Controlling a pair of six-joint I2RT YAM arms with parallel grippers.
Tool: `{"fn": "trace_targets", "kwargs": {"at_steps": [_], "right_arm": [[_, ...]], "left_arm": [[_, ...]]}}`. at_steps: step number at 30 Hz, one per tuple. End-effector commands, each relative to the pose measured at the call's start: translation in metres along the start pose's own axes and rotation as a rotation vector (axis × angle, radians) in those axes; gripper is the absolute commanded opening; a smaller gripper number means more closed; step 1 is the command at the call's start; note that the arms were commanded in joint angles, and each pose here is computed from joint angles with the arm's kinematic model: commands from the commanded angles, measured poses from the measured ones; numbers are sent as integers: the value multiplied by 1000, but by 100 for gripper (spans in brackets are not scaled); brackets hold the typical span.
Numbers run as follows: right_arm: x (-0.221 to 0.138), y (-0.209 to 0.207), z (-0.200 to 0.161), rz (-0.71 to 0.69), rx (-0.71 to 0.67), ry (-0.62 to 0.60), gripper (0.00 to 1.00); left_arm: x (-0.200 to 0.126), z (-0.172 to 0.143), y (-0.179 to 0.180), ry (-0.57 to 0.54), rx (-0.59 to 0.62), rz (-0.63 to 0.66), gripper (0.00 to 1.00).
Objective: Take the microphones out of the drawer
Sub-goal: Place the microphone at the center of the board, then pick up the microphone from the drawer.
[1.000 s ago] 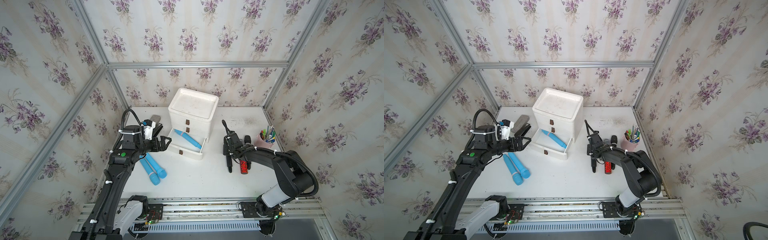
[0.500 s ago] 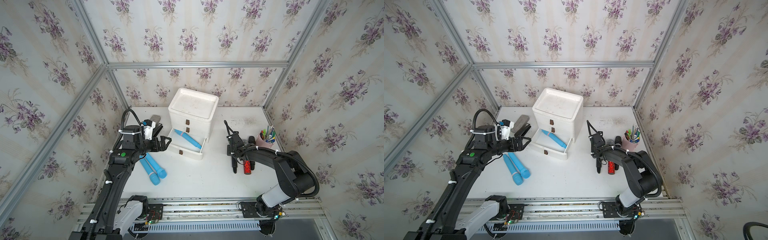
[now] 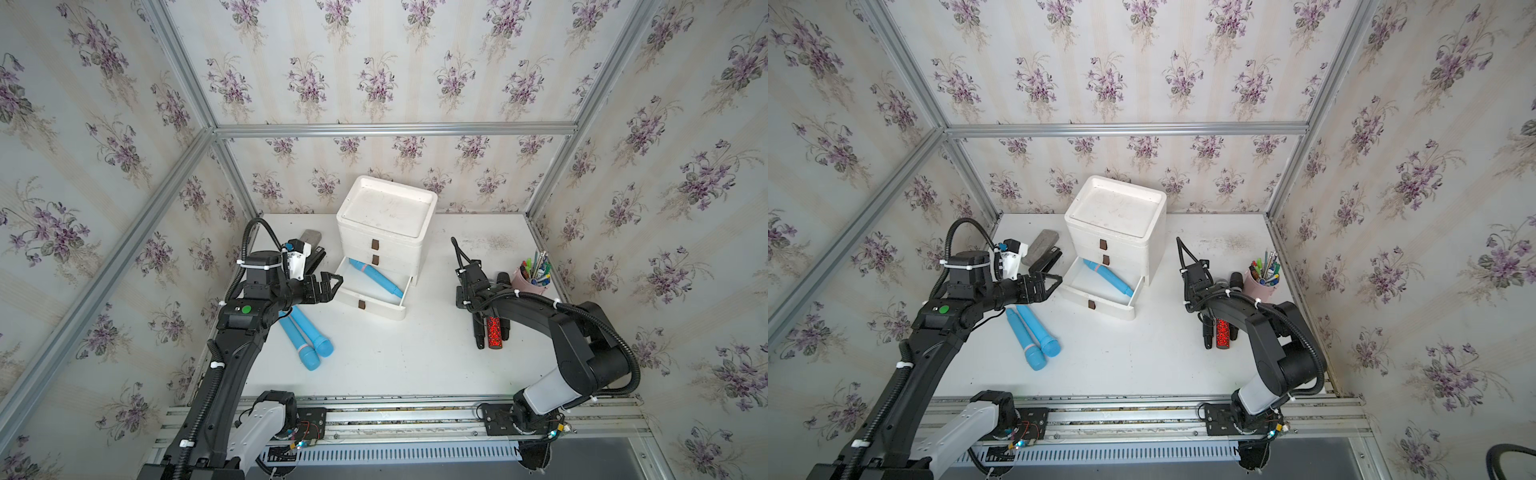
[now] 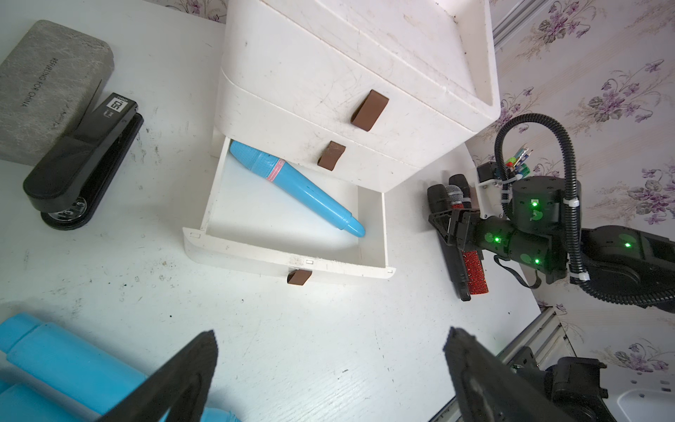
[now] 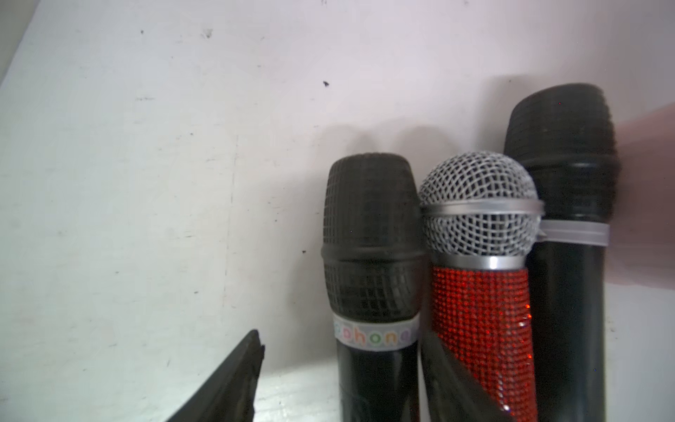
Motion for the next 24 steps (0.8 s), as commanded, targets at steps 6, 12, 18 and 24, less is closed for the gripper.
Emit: {"fn": "trace_targets", "kwargs": {"at_steps": [6,12,18,24], "right_arm": [[-20,-3,17,0,0,-66,77],[-40,21,25,173,-99,-168,100],[-59,50,31,441,-221,-235,100],[-86,93,21,562,-460,-331,100]], "left_arm": [[0,2,-1,-14,12,-10,99],[-1,3,-2,-18,16,-11,99],[-1,2,-1,-14,13,-12,99],[-1,2,-2,-15,18,-13,99]]}}
Point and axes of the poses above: each gripper's point midway between its finger pads, its own x axis out along the fingers, its own y axis along the line the jaws close on, z = x × y, the point moved 10 cm from there along -x, back along the fingers, and after that the axes turned 9 degrees about -x, right-handed, at the moved point
